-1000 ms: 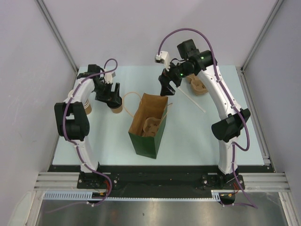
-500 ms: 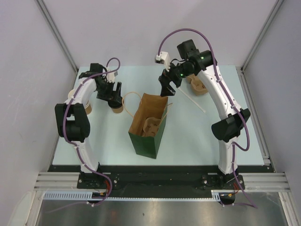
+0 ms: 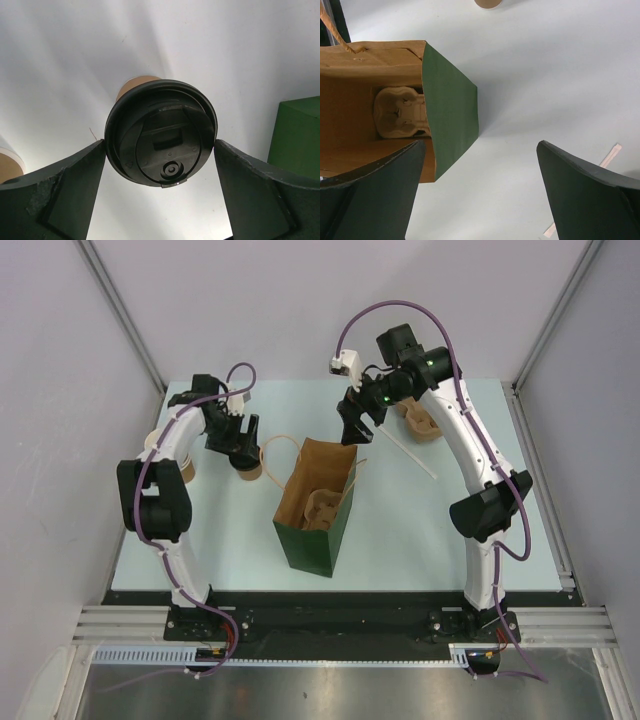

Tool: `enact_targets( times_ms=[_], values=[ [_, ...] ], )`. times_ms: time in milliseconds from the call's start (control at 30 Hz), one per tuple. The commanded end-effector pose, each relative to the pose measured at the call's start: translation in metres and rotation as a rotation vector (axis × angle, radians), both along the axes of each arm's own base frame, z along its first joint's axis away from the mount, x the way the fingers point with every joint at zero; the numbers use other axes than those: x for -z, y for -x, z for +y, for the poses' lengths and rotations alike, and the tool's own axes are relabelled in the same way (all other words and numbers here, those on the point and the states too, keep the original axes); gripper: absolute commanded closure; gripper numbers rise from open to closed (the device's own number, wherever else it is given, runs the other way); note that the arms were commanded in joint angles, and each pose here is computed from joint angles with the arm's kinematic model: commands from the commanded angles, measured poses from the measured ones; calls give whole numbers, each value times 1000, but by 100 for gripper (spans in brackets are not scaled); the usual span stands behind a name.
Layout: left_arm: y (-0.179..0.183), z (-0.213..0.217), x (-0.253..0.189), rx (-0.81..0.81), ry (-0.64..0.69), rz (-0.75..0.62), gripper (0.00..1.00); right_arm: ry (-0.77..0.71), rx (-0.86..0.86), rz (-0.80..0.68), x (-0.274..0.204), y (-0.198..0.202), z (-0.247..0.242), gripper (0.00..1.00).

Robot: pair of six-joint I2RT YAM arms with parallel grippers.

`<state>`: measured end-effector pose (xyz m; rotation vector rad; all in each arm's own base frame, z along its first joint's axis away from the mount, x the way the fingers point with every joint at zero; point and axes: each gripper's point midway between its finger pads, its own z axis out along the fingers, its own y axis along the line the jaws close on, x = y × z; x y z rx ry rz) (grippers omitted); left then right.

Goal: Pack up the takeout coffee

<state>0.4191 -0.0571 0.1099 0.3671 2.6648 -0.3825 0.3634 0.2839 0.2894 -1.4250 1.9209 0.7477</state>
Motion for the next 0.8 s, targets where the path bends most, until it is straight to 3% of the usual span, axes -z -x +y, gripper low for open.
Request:
enact_targets(
  times_ms=[0,367,633,767],
  values=[
    [-2,-2,-13,18,-13,-50,5,-28,-6,-65,-26,6,-5,0],
    [-1,-3,-9,24,-13,-42,8,-27,-5,-65,-26,6,-6,0],
    [-1,-5,-7,27,-20,-40,15,-31,3,-64,-26,4,-6,0],
    [-2,-4,-12,31,-35,-55,25,-33,10,-68,-28,3,-7,0]
  ],
)
